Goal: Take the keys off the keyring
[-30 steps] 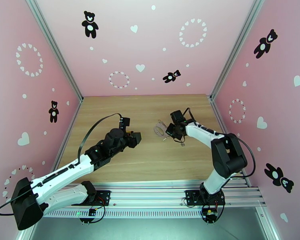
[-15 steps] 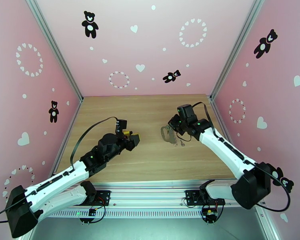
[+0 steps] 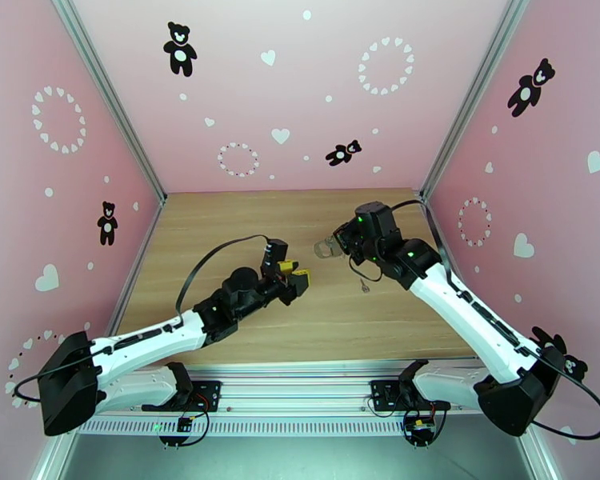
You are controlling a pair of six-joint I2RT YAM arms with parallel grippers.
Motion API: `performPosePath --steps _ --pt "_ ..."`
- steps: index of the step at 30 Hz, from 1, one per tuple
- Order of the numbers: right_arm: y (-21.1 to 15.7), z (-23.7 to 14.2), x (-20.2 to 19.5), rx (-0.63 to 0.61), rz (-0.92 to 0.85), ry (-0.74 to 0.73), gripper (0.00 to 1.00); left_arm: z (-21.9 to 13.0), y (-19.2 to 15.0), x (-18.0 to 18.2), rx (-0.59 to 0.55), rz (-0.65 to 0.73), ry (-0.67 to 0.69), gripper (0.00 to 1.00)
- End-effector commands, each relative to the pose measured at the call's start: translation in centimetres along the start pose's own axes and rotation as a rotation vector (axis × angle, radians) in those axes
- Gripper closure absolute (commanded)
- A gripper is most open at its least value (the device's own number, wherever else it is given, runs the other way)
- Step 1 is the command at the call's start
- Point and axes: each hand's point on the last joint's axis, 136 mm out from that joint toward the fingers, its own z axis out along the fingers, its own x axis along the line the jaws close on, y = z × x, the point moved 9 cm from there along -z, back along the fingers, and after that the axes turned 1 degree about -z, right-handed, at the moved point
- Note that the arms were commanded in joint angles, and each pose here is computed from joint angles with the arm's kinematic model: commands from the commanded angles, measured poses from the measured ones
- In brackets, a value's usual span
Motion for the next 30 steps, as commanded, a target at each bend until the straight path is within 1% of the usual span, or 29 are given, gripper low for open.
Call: performPosePath --steps 1,5,8,13,17,20,30 --pt "0.0 -1.8 1.1 -0.053 0.057 0.039 1.0 1.2 1.6 -1.6 -0.085 0.056 -0.08 0.52" --pt "-0.7 -2.4 1.5 -0.062 0.073 0.058 1.0 2.1 1.5 -1.6 -0.12 0.037 -0.067 0.53" --pt "-1.2 -2.6 1.7 -0.068 0.083 0.07 1.0 2.8 1.3 -1.5 -0.114 0.044 -0.06 0.55" --pt "-2.1 -2.6 2.1 -0.039 0.098 0.09 1.0 3.6 0.7 -0.6 -0.125 0.07 0.033 0.55" --pt "-2.3 -2.7 1.9 -0.022 0.104 0.093 1.0 4.1 0.3 -0.2 -0.125 0.129 0.07 0.55" --pt "-2.5 -2.8 1.7 -0.012 0.111 0.103 1.0 4.4 0.1 -0.3 -0.116 0.158 0.049 0.55" --pt "-3.0 -2.8 0.5 0.021 0.127 0.101 1.0 4.9 0.5 0.3 -0.132 0.179 0.108 0.58"
